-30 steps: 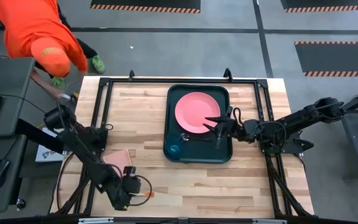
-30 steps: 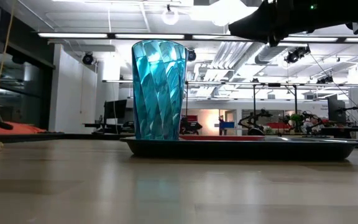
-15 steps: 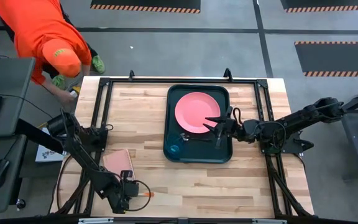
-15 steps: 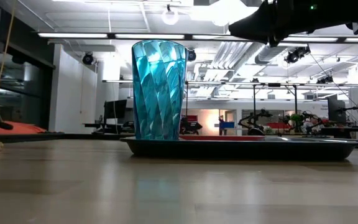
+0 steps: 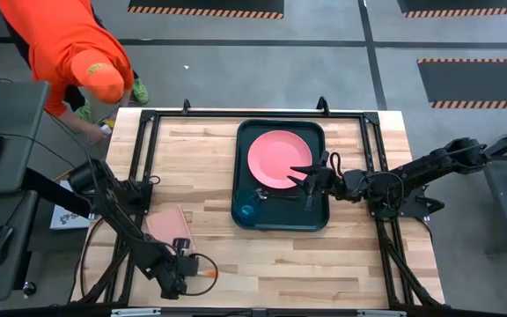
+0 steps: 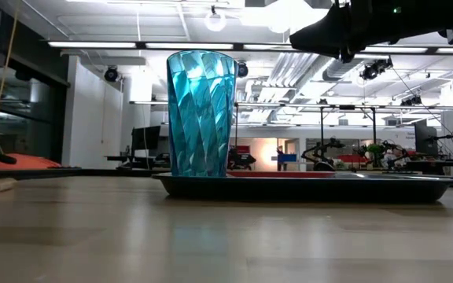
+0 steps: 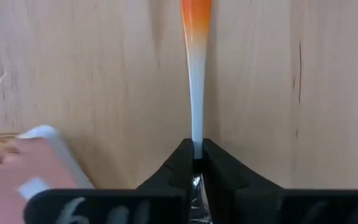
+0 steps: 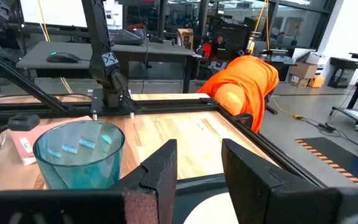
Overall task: Pick and place plate/cup/fork/spoon on tray
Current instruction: Put the orange fork on the black table tray to the bottom of the black spoon
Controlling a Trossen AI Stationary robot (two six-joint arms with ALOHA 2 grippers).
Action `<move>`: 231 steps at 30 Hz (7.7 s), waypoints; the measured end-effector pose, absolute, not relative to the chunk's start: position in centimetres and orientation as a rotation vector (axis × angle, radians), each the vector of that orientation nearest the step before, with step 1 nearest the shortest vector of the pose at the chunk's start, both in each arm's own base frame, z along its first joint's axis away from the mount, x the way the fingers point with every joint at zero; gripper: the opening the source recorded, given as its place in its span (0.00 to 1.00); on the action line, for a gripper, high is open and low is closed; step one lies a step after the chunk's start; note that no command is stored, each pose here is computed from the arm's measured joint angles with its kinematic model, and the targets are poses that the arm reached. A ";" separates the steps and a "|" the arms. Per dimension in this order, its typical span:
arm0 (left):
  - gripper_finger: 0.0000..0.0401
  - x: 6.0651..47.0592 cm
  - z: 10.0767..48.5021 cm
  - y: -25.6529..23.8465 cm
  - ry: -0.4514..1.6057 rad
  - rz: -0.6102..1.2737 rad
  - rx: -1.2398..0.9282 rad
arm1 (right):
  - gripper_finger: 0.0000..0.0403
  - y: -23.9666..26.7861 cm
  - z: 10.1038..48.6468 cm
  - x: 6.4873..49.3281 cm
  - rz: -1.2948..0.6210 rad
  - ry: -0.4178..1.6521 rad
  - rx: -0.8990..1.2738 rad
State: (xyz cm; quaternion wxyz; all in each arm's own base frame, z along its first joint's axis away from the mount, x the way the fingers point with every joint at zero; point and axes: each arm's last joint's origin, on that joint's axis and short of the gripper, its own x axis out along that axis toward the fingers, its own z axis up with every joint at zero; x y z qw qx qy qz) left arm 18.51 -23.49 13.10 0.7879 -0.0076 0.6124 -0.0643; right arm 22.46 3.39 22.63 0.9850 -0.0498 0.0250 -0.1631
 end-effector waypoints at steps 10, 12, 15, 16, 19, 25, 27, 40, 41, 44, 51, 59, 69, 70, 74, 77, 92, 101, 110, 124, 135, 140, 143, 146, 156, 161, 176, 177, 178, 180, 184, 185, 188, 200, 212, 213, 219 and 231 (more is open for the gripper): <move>0.01 20.6 17.3 -25.1 1.281 -0.244 0.112 | 0.29 3.4 22.6 22.5 -0.327 0.049 -0.100; 0.01 21.0 18.2 -25.4 1.269 -0.258 0.126 | 0.29 3.4 22.6 22.5 -0.327 0.050 -0.100; 0.01 21.1 19.6 -25.3 1.293 -0.233 0.189 | 0.29 3.4 22.6 22.5 -0.327 0.050 -0.100; 0.01 21.1 20.1 -25.3 1.298 -0.226 0.210 | 0.29 3.4 22.6 22.5 -0.326 0.050 -0.100; 0.01 21.1 22.0 -25.0 1.301 -0.183 0.275 | 0.29 3.4 22.6 22.5 -0.324 0.051 -0.100; 0.01 20.5 27.7 -23.2 1.152 -0.079 0.461 | 0.29 3.4 22.6 22.5 -0.322 0.051 -0.091; 0.01 20.3 29.8 -22.1 1.061 -0.014 0.535 | 0.29 3.5 22.6 22.5 -0.303 0.048 -0.066; 0.01 22.5 37.5 -10.1 0.780 0.575 0.779 | 0.29 3.6 22.6 22.5 -0.242 0.044 -0.037; 0.01 22.9 37.5 -9.1 0.800 0.606 0.773 | 0.29 3.6 22.6 22.5 -0.242 0.044 -0.037; 0.01 24.4 37.4 -6.7 0.845 0.687 0.738 | 0.29 3.6 22.6 22.5 -0.240 0.044 -0.038; 0.01 28.6 36.2 -4.4 0.897 0.604 0.713 | 0.29 3.6 22.6 22.5 -0.239 0.044 -0.037; 0.01 33.7 32.7 -3.9 0.969 0.512 0.867 | 0.29 3.6 22.8 22.5 -0.256 0.017 -0.005; 0.00 36.9 28.8 -2.9 1.048 0.581 0.930 | 0.29 3.0 22.9 22.3 -0.469 -0.014 0.062; 0.00 37.0 28.7 -2.9 1.044 0.601 0.937 | 0.29 3.0 23.0 22.3 -0.474 -0.016 0.072; 0.00 37.1 28.8 -3.2 1.025 0.647 0.953 | 0.29 2.6 23.0 22.4 -0.495 -0.027 0.101; 0.00 37.2 29.0 -3.6 1.008 0.657 0.969 | 0.29 2.0 23.0 22.5 -0.515 -0.041 0.135; 0.00 37.7 29.1 -2.8 1.005 0.582 0.964 | 0.29 1.0 23.3 22.8 -0.391 -0.069 0.168; 0.00 37.6 29.1 -2.7 1.008 0.610 0.979 | 0.29 1.0 23.4 22.8 -0.393 -0.078 0.170; 0.00 37.6 29.2 -2.7 1.014 0.638 0.990 | 0.29 1.2 23.8 22.7 -0.378 -0.109 0.180; 0.00 37.7 29.1 -2.5 0.990 0.590 0.913 | 0.29 1.1 23.6 22.8 -0.382 -0.108 0.226; 0.00 38.7 29.4 -1.1 0.912 0.505 0.821 | 0.29 1.1 23.6 22.8 -0.375 -0.105 0.227; 0.00 38.9 29.4 -0.4 0.905 0.472 0.789 | 0.29 1.1 23.6 22.8 -0.374 -0.109 0.247; 0.00 38.9 29.4 -0.1 0.903 0.451 0.773 | 0.29 1.1 23.6 22.8 -0.386 -0.108 0.251; 0.00 38.9 29.4 -0.1 0.903 0.451 0.772 | 0.29 0.9 23.4 22.8 -0.409 -0.094 0.262; 0.00 38.9 29.4 -0.1 0.905 0.451 0.775 | 0.12 0.1 23.2 22.8 -0.441 -0.096 0.302; 0.00 38.9 29.4 -0.1 0.906 0.452 0.775 | 0.03 0.1 23.2 22.8 -0.439 -0.096 0.310; 0.01 38.9 29.3 -0.1 0.903 0.427 0.757 | 0.00 0.1 23.2 22.8 -0.450 -0.087 0.270; 0.02 38.9 29.3 -0.1 0.903 0.425 0.757 | 0.00 0.1 23.2 22.8 -0.452 -0.087 0.268; 0.03 38.9 29.3 -0.1 0.903 0.425 0.757 | 0.00 0.0 23.2 22.8 -0.457 -0.087 0.265; 0.05 38.9 29.3 -0.1 0.903 0.420 0.759 | 0.00 0.0 23.2 22.8 -0.468 -0.087 0.258; 0.12 39.0 29.3 -0.2 0.900 0.412 0.762 | 0.00 0.0 23.2 22.8 -0.470 -0.085 0.251; 0.14 39.0 29.3 -0.2 0.899 0.410 0.763 | 0.00 0.0 23.2 22.8 -0.471 -0.085 0.249; 0.19 39.0 29.3 -0.2 0.897 0.412 0.763 | 0.00 0.0 23.2 22.8 -0.480 -0.084 0.242; 0.38 38.8 29.9 -0.6 0.913 0.517 0.903 | 0.00 -0.1 23.0 22.7 -0.496 -0.062 0.231; 0.39 34.5 35.9 -4.1 0.720 0.546 0.830 | 0.00 -0.2 22.7 22.2 -0.543 0.003 0.214; 0.39 33.8 36.6 -4.3 0.684 0.527 0.779 | 0.00 -0.2 22.8 21.9 -0.549 0.020 0.213; 0.39 28.8 39.4 -5.0 0.510 0.421 0.540 | 0.00 0.4 23.5 20.3 -0.570 0.048 0.213; 0.39 21.5 29.9 -4.6 0.059 0.405 0.431 | 0.00 2.0 23.2 19.0 -0.571 0.107 0.255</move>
